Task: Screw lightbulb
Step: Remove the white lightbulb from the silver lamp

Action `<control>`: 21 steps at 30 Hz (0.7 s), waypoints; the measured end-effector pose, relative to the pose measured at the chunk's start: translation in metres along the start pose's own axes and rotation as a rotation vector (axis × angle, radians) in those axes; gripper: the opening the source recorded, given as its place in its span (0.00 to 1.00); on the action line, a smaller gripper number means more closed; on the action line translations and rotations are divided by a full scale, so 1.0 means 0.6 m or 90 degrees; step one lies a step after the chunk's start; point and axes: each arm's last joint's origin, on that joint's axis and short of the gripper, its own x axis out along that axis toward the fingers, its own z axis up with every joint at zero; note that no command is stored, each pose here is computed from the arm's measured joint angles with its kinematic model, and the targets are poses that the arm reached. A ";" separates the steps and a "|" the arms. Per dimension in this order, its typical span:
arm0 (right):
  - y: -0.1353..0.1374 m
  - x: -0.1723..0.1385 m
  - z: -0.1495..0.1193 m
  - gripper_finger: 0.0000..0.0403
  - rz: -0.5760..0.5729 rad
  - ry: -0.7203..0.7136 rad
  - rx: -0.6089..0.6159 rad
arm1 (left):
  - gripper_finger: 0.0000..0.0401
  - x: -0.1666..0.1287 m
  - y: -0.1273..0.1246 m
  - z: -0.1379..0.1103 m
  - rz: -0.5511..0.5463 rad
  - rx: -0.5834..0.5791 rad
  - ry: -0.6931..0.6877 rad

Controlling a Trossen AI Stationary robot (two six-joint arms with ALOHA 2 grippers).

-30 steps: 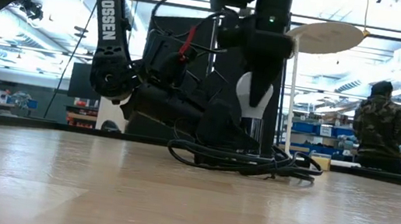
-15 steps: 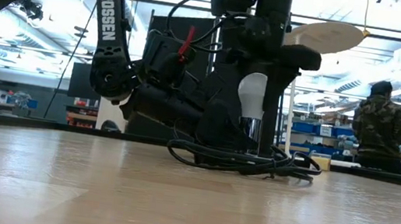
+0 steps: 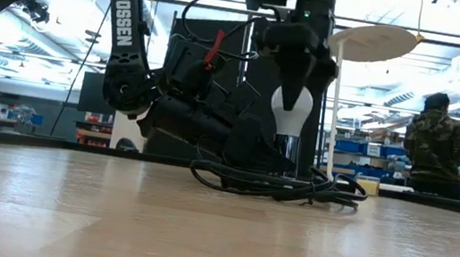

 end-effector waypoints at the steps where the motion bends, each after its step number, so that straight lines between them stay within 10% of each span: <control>1: 0.004 0.000 -0.001 0.98 0.001 -0.002 0.017 | 0.46 0.000 0.000 0.000 -0.001 0.000 0.001; 10: 0.003 0.000 0.004 0.97 -0.021 -0.042 0.307 | 0.46 0.000 0.000 0.000 0.000 -0.007 0.002; 21: 0.013 0.000 0.010 0.91 -0.015 -0.098 0.441 | 0.46 0.000 0.001 0.000 0.026 -0.013 0.000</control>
